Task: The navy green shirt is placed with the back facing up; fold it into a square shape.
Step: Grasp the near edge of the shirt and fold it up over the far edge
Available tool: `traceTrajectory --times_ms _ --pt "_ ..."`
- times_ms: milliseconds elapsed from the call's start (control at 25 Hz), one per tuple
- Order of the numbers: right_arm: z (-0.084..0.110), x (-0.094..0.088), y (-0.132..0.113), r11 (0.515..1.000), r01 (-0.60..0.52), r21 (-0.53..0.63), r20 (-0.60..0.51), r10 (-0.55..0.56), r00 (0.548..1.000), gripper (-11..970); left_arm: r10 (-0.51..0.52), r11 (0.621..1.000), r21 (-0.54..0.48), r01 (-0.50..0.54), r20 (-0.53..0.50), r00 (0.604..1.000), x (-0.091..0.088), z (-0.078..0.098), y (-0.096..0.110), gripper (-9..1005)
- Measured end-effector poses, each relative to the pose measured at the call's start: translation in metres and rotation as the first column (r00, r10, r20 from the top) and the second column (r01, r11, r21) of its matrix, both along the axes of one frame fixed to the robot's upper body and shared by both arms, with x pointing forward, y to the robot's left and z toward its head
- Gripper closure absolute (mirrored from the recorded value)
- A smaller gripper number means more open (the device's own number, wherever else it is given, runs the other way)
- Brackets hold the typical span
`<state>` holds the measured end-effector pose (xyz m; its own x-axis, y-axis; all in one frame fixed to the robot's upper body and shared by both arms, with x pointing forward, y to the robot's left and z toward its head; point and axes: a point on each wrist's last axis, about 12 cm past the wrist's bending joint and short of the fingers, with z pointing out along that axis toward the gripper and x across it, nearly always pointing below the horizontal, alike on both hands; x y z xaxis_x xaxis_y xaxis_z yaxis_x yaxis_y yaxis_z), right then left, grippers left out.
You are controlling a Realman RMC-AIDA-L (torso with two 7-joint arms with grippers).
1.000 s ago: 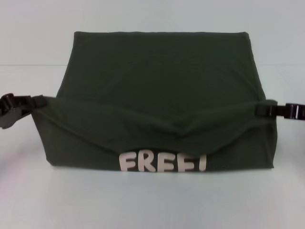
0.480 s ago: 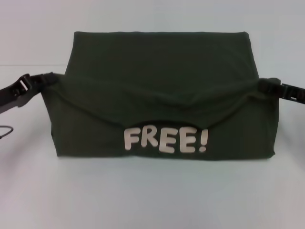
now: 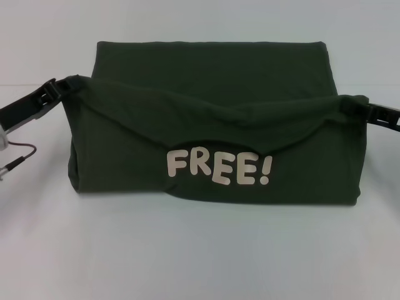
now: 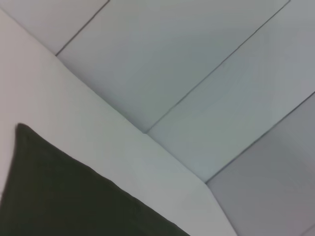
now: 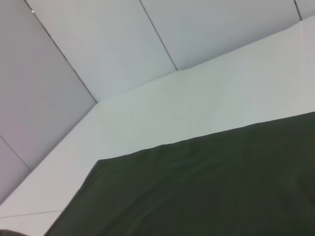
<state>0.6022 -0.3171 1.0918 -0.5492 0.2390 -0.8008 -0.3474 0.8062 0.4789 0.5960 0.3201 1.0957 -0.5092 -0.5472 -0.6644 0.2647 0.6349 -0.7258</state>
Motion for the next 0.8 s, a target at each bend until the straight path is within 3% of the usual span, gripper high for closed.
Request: traceTrajectory --times_ms 800 --pt "-0.015 0.020 0.016 0.990 0.067 -0.124 0.013 -0.066 0.998 887 0.103 0.976 0.183 -0.115 0.074 0.992 0.026 -0.007 -0.027 855"
